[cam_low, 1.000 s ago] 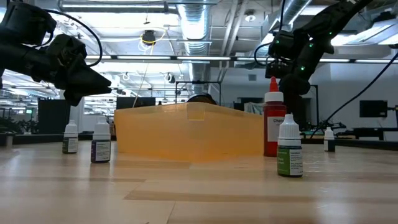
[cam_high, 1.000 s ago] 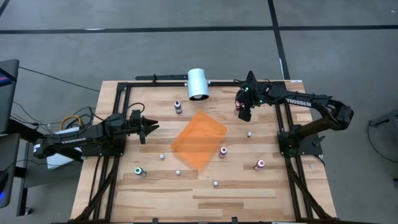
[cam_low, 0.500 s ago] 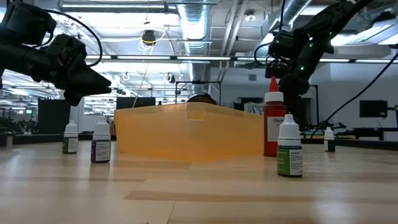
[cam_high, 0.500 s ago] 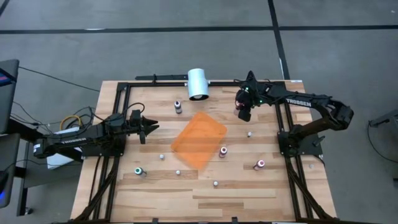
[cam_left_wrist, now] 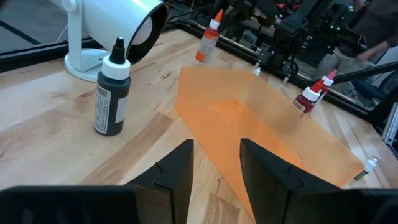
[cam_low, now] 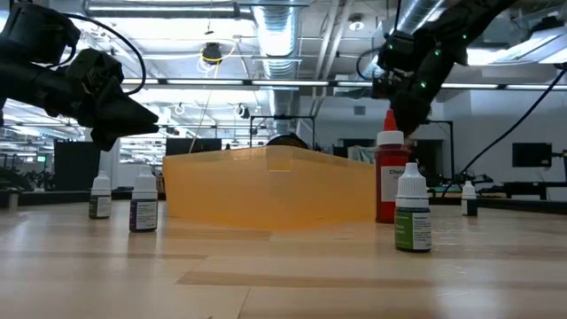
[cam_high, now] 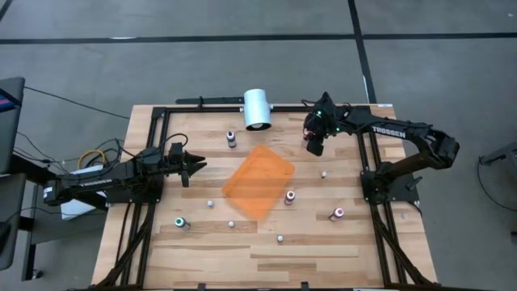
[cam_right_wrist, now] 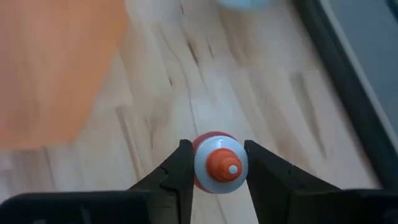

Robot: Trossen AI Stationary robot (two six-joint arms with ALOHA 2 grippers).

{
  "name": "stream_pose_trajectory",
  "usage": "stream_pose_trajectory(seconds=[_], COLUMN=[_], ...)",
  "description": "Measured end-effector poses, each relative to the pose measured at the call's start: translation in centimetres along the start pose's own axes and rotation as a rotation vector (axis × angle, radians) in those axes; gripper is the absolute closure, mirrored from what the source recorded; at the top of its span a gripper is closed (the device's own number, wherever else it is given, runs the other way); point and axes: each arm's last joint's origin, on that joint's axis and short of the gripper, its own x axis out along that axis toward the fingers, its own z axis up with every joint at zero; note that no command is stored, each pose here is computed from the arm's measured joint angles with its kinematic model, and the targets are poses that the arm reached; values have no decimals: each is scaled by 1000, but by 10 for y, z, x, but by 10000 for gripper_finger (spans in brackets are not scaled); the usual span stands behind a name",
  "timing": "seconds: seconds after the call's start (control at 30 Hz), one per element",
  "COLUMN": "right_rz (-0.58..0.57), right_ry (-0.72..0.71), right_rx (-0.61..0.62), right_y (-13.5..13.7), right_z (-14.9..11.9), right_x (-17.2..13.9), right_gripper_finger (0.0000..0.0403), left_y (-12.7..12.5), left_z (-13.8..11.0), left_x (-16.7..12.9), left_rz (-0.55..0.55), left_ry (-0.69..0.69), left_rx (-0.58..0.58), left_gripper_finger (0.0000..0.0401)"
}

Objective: Pick & Place food coloring
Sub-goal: Put the big orange food coloring bottle into the orange bin

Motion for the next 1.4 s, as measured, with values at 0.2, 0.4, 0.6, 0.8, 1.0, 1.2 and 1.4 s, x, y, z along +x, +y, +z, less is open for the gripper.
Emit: stream_pose_trajectory(seconds=[0.2,0.4,0.6,0.8,1.0,1.2,1.4], right_rz=[75,156,225,284,324,269,241], right_ry=[-127,-246,-319,-380,-398,-385,-370], right_rx=[-61,-124,-213,-305,-355,-354,-271], right_y=[5,18,43,72,92,99,103], right_z=[38,73,98,111,113,115,122], right_x=[-28,-61,-92,-111,-116,-113,-100], right_gripper_finger=[293,291,288,290,288,287,288], left_y=[0,0,0,0,0,0,0], left_z=[0,0,0,0,0,0,0], left_x=[0,0,0,0,0,0,0], left_rz=[0,0,0,0,0,0,0], left_ry=[0,0,0,0,0,0,0], left_rx=[0,0,0,0,0,-1,-1], left_gripper_finger=[279,279,279,279,279,279,279])
